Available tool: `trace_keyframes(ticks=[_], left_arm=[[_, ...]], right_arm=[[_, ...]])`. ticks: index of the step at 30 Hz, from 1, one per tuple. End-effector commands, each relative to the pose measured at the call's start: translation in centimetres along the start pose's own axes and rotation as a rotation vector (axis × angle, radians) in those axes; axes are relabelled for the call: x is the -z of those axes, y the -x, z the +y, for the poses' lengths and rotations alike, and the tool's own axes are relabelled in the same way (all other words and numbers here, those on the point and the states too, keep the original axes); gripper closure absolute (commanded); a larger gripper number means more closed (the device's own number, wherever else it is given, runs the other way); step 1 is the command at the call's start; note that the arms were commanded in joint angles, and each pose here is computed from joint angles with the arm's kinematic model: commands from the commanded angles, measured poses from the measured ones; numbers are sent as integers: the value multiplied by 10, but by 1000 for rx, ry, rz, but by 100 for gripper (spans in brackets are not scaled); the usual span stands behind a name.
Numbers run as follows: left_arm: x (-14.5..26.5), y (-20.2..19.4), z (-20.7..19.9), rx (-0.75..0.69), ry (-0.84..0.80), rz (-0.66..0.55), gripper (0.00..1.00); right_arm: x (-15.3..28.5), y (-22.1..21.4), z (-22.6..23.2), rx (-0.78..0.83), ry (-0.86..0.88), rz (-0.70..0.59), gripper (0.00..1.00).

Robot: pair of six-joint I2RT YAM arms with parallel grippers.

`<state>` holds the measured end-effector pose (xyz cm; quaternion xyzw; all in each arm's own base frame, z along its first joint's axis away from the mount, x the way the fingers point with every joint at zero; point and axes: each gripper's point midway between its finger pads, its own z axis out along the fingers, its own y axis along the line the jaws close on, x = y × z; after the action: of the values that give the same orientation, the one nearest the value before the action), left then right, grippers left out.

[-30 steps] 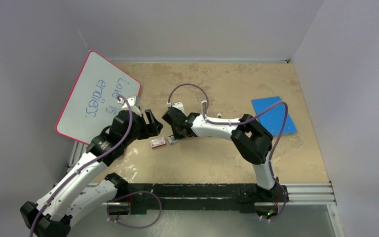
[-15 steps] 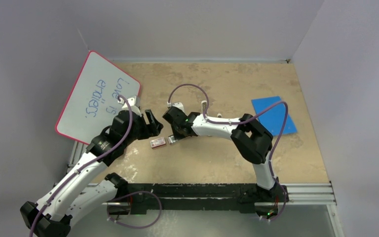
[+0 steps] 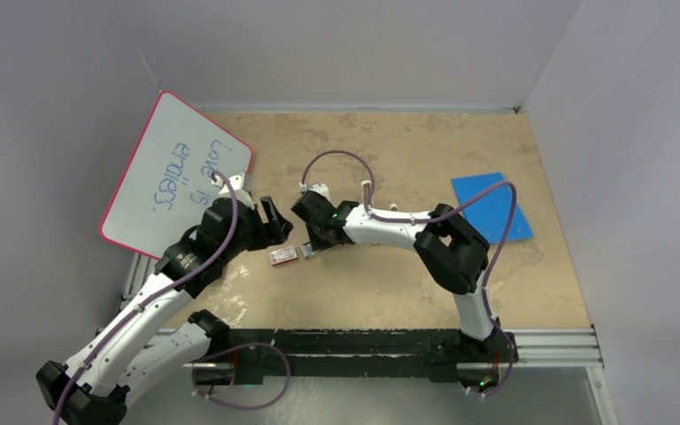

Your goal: Load the staples into the stapler

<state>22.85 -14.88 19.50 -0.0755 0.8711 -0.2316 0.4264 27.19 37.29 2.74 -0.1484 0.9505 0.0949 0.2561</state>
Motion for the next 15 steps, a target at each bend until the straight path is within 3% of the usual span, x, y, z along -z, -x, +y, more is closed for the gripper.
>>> trace_keyframes(ticks=[1,13,14,15], left_arm=[[-1,8,-6,-8,-28,-32,30],[-3,6,-4,-7,-23,-26,30],[-2,6,-5,-7,-24,-27,30],[-3,6,-5,-7,-25,-25,30]], right_arm=[[2,5,-2,-9,-22,-5,71],[23,28,6,-35,31,-91,71],[24,30,6,-61,27,-96,84],[25,30,5,-65,23,-99,90]])
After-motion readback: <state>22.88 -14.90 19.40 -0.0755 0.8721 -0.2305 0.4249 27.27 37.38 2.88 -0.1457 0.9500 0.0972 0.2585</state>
